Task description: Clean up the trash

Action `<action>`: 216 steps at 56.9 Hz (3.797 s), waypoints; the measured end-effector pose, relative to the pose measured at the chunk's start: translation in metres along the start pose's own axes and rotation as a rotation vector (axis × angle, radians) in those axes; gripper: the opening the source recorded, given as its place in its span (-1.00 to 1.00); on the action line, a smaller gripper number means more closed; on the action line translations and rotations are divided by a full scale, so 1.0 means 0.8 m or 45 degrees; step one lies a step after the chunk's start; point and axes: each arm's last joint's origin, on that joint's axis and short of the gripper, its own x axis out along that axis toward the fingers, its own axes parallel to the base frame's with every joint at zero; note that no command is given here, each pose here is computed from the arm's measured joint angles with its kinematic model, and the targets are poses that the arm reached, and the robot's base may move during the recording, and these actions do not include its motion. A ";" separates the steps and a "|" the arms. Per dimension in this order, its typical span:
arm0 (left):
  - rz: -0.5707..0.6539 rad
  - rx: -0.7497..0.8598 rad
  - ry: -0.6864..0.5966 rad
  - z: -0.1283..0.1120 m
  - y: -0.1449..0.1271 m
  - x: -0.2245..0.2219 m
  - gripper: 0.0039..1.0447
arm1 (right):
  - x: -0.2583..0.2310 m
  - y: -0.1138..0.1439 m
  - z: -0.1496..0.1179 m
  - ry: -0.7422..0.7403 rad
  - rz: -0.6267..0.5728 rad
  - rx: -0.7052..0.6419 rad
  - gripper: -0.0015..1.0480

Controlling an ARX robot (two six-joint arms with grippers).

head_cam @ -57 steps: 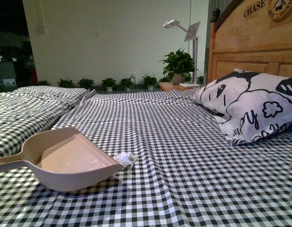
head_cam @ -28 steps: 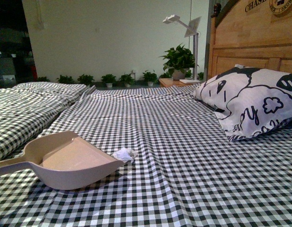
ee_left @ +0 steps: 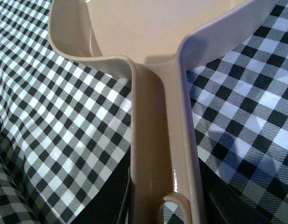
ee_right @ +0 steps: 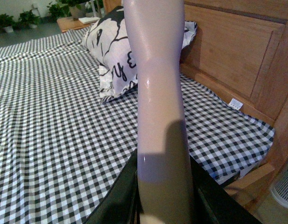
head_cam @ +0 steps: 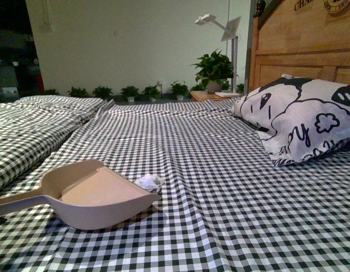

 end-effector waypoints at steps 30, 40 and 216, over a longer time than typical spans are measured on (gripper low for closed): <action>-0.008 0.004 0.006 -0.001 -0.001 0.002 -0.47 | 0.000 0.000 0.000 0.000 0.000 0.000 -0.60; -0.008 0.004 0.006 -0.001 -0.001 0.002 -0.47 | 0.000 0.000 0.000 0.000 0.000 0.000 -0.60; -0.009 0.004 0.006 -0.001 -0.002 0.002 -0.47 | 0.300 0.298 -0.178 0.800 0.751 -0.680 -0.60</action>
